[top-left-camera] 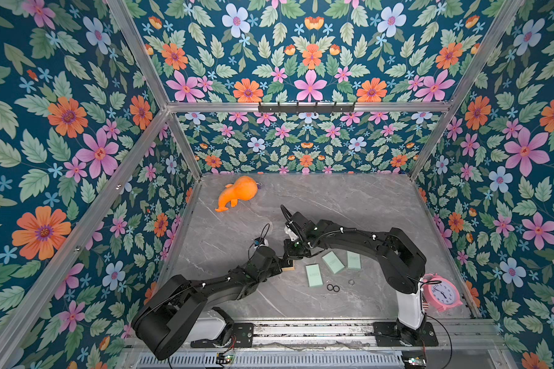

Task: Take the rings out of the lift-off lid box
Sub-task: Take out the ring from the jewelry box, then place the ring at the center of the board, then take out the ring from the jewelry box.

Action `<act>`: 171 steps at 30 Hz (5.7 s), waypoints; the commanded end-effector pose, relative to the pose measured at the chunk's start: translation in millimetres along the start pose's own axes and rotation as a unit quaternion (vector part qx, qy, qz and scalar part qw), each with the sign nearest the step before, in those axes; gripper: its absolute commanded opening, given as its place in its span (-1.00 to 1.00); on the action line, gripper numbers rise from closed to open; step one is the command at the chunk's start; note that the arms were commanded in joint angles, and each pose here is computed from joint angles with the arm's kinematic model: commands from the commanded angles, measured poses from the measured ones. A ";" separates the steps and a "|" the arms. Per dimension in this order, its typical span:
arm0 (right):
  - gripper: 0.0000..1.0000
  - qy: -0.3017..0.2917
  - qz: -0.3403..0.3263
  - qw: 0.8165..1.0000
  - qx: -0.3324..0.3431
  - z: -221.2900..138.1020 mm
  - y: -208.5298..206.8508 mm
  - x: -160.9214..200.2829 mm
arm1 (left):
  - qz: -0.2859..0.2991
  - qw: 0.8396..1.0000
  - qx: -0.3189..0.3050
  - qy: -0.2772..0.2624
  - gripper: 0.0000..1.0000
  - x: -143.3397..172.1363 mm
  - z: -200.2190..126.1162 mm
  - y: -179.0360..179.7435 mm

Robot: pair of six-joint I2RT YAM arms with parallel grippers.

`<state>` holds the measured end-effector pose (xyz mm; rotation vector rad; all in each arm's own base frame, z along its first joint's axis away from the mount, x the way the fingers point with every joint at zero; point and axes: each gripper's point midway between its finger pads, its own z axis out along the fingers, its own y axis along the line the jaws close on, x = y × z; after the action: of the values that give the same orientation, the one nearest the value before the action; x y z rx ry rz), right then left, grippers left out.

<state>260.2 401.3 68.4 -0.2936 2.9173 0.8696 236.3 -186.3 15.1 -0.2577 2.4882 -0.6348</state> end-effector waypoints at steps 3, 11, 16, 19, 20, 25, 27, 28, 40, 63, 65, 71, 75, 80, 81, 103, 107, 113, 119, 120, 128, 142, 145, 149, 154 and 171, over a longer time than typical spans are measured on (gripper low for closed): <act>-0.87 0.004 0.001 1.000 -0.003 -1.3 -3.9 4.0 | 0.014 0.992 -0.099 0.078 -0.45 37.2 -9.9 48.3; -0.87 -0.026 0.040 0.999 -0.010 -25.4 -36.2 -7.0 | -0.003 0.992 -0.109 0.055 -0.40 30.7 -17.4 52.8; -0.87 -0.037 0.045 0.998 -0.005 -32.8 -49.8 -12.9 | -0.006 0.992 -0.114 0.046 -0.40 26.8 -21.1 54.0; -0.86 -0.025 0.055 0.998 -0.001 -26.7 -60.4 -12.9 | -0.014 0.993 -0.109 0.043 -0.40 25.5 -22.5 51.9; -0.87 -0.021 0.057 0.998 0.002 -23.6 -63.6 -12.8 | -0.018 0.993 -0.107 0.041 -0.40 24.9 -23.1 50.9; -0.86 -0.004 0.061 0.998 0.008 -9.1 -73.1 -11.8 | -0.026 0.994 -0.101 0.035 -0.40 22.9 -25.6 48.7; -0.87 -0.002 0.063 0.998 0.008 -6.4 -75.6 -13.3 | -0.028 0.994 -0.100 0.033 -0.40 22.2 -26.0 48.2; -0.87 -0.001 0.065 0.998 0.007 -5.0 -76.6 -13.9 | -0.029 0.994 -0.099 0.033 -0.39 22.0 -26.1 47.5; -0.60 -0.005 0.058 0.996 0.067 -10.2 -97.2 -17.2 | -0.040 0.995 -0.088 0.027 -0.39 20.0 -22.2 37.6; -0.38 0.026 -0.034 0.997 0.063 -9.2 -18.6 27.2 | -0.042 0.996 -0.077 0.022 -0.39 25.1 -16.3 23.3; -0.39 0.025 -0.037 0.997 0.065 -6.4 -16.7 27.7 | -0.042 0.996 -0.077 0.023 -0.40 25.9 -16.1 23.3; -0.42 0.029 -0.041 0.996 0.078 0.8 -14.9 26.3 | -0.041 0.996 -0.075 0.024 -0.40 27.4 -15.2 21.9; -0.43 0.027 -0.042 0.994 0.093 4.3 -18.8 24.8 | -0.041 0.996 -0.075 0.025 -0.40 27.9 -14.8 22.1; -0.46 0.034 -0.038 0.992 0.115 9.5 -27.2 24.7 | -0.040 0.996 -0.075 0.025 -0.40 28.2 -14.6 21.9; -0.46 0.035 -0.037 0.992 0.117 10.5 -28.0 24.6 | -0.040 0.996 -0.075 0.025 -0.40 28.3 -14.6 21.8; -0.81 0.032 -0.034 0.992 0.117 9.6 -24.9 22.0 | -0.038 0.995 -0.079 0.037 -0.41 37.9 -8.0 27.2; -0.88 0.030 -0.036 0.993 0.110 7.9 -21.6 21.8 | -0.036 0.995 -0.081 0.041 -0.41 41.8 -6.6 29.8; -0.90 0.028 -0.035 0.995 0.089 8.8 -17.0 23.1 | -0.033 0.995 -0.085 0.044 -0.41 44.0 -6.1 32.2; -0.91 0.020 -0.024 0.998 0.047 7.2 -10.9 20.9 | -0.029 0.994 -0.091 0.047 -0.41 47.0 -5.4 36.1; -0.91 0.020 -0.021 0.999 0.038 6.0 -9.9 20.4 | -0.028 0.994 -0.092 0.048 -0.41 48.0 -5.2 37.3; -0.93 0.016 -0.001 1.000 -0.003 1.0 -9.5 17.4 | -0.024 0.994 -0.097 0.051 -0.41 51.3 -3.4 40.1; -0.97 0.012 0.042 0.997 -0.070 -6.4 -11.2 10.5 | -0.015 0.992 -0.108 0.064 -0.41 59.4 1.9 47.1; -0.97 0.013 0.044 0.997 -0.066 -7.7 -14.6 10.4 | -0.015 0.992 -0.109 0.066 -0.41 60.8 3.3 47.6; -0.97 0.015 0.048 0.997 -0.057 -8.9 -19.6 11.0 | -0.012 0.991 -0.110 0.070 -0.41 63.0 4.9 48.7; -0.98 0.013 0.049 0.998 -0.043 -12.9 -24.8 10.5 | -0.009 0.991 -0.113 0.076 -0.41 65.8 6.7 50.6; -0.98 0.014 0.049 0.998 -0.041 -22.6 -27.2 12.5 | -0.003 0.989 -0.121 0.086 -0.41 71.9 10.4 55.8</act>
<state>255.5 365.3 67.8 -0.1636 2.9442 1.0017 242.3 -212.8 10.0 -0.3614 2.3749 -0.6882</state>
